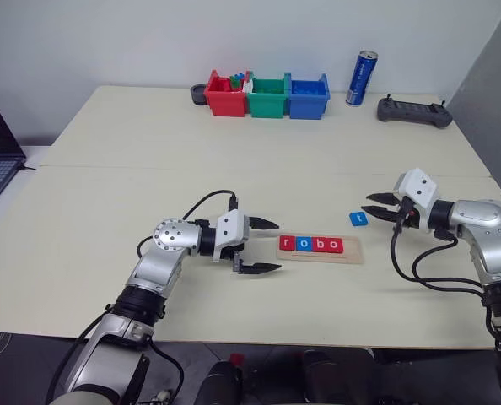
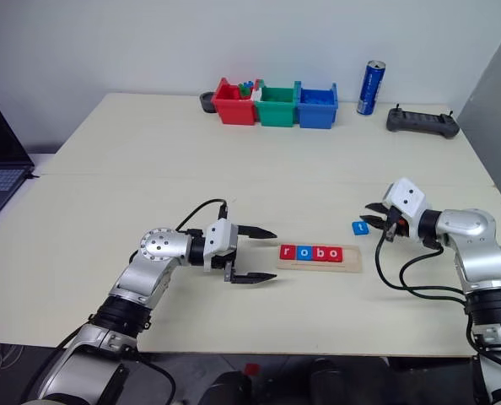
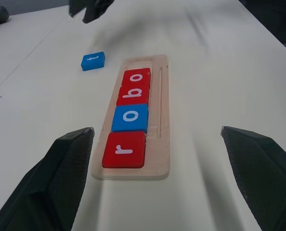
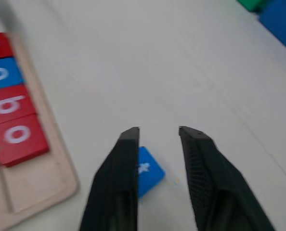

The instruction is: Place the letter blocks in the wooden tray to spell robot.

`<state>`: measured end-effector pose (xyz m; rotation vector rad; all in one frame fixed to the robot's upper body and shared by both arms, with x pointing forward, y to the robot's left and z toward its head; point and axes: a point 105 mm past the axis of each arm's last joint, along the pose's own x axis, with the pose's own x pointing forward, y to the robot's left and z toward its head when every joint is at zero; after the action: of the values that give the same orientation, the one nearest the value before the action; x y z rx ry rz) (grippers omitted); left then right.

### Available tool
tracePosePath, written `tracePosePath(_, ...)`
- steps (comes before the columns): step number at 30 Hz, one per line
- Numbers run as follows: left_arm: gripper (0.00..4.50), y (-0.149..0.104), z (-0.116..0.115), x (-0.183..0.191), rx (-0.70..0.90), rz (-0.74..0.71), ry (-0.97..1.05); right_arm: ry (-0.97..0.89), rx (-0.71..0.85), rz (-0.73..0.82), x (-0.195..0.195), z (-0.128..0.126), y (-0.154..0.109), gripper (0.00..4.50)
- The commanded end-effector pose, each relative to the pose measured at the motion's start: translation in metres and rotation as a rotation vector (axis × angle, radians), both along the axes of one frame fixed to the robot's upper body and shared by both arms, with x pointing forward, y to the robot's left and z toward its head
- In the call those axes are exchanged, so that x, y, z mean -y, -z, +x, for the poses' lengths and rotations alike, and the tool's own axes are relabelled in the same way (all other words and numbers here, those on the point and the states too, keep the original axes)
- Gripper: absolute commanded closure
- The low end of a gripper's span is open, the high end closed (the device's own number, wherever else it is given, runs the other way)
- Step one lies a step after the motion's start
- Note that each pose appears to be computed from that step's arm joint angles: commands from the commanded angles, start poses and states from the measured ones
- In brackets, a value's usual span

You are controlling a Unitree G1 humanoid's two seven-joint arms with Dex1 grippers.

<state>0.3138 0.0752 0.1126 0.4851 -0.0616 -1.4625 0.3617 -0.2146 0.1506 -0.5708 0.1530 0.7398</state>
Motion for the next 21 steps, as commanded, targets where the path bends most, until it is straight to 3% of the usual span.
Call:
tracePosePath(1,0.00,-0.008,0.001,0.001,0.039,-0.006,0.012,0.113,0.051,0.036,0.000,0.004,-0.003,1.79)
tracePosePath(6,0.00,-0.008,0.001,-0.001,0.041,-0.002,0.008,0.290,0.004,0.175,-0.014,0.006,0.002,0.02)
tracePosePath(12,0.00,-0.007,-0.001,-0.001,0.039,-0.004,0.009,0.465,-0.054,0.323,-0.031,0.005,-0.006,0.02)
tracePosePath(21,0.00,-0.006,-0.002,0.000,0.039,0.000,0.015,0.592,-0.122,0.250,-0.027,-0.004,0.005,0.02)
